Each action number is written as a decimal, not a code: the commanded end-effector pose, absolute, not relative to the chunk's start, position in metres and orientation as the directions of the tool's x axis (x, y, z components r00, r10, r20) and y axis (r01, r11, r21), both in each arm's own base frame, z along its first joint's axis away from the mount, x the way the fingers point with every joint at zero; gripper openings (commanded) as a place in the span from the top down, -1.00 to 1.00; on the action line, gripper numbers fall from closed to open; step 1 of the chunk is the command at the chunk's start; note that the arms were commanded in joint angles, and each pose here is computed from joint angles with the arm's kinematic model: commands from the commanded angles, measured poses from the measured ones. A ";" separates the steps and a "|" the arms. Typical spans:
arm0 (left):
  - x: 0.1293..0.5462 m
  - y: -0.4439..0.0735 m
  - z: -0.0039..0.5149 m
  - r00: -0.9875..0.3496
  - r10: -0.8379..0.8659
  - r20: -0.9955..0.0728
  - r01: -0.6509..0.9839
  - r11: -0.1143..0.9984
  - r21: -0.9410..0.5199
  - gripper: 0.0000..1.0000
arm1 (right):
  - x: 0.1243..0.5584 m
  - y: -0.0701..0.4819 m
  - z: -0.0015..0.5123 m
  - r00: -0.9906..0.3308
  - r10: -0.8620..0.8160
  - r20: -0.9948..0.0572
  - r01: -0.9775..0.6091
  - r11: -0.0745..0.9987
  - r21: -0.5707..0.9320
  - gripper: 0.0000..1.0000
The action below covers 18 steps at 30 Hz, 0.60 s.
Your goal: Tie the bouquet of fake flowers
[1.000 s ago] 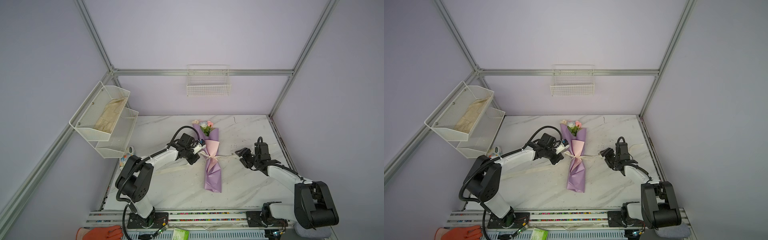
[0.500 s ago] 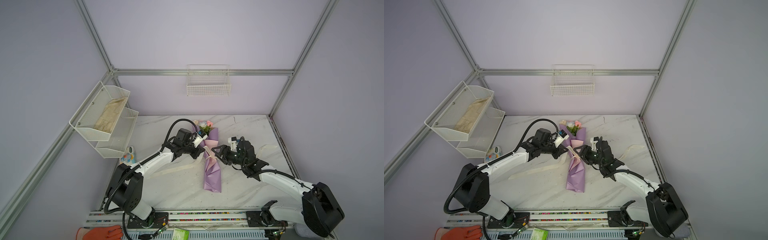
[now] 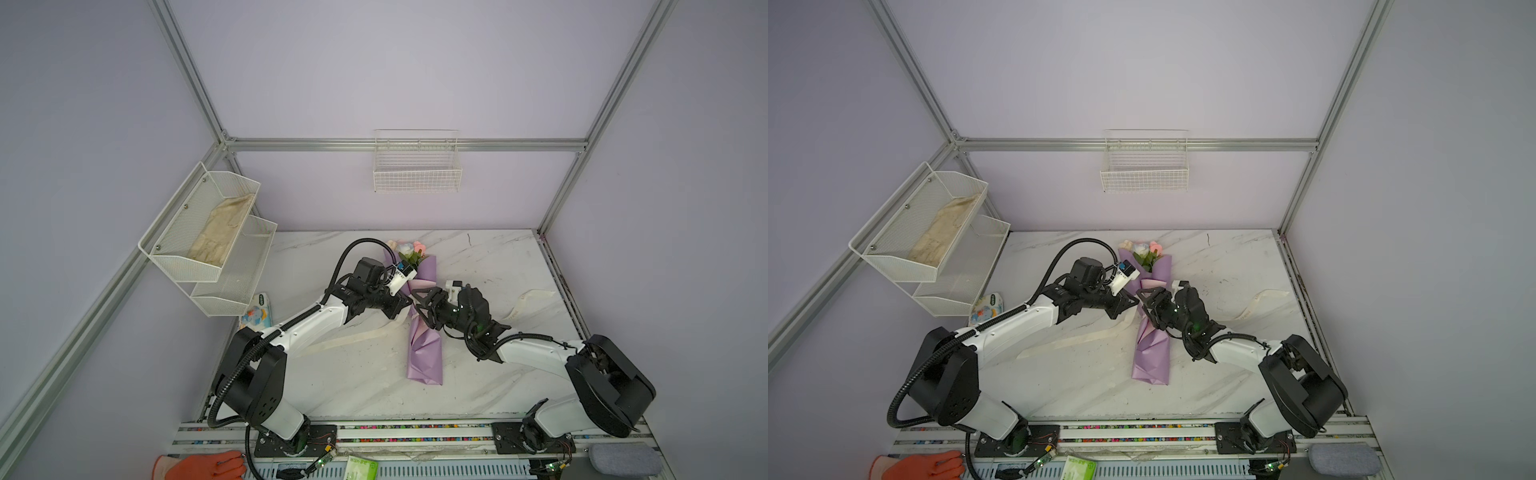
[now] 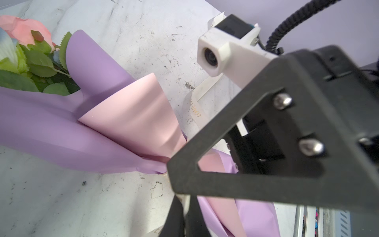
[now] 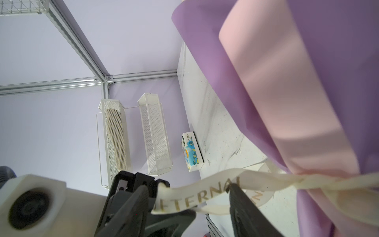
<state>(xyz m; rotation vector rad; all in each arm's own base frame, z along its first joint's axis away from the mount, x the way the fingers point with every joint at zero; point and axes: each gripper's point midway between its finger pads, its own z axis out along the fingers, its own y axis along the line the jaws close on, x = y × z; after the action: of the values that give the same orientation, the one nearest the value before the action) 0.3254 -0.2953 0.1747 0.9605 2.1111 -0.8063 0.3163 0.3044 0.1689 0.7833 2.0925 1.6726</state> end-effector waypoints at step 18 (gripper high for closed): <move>0.287 -0.267 0.117 -0.435 0.503 -0.747 0.853 0.497 -0.161 -0.36 | 0.308 0.300 0.179 -0.786 0.616 0.046 0.174 0.149 0.973 0.83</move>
<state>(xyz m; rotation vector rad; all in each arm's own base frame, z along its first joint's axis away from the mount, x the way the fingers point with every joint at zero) 0.2920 -0.2703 0.1197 1.0389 2.1974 -0.7318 0.3087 0.2944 0.1696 0.7620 2.0705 1.6421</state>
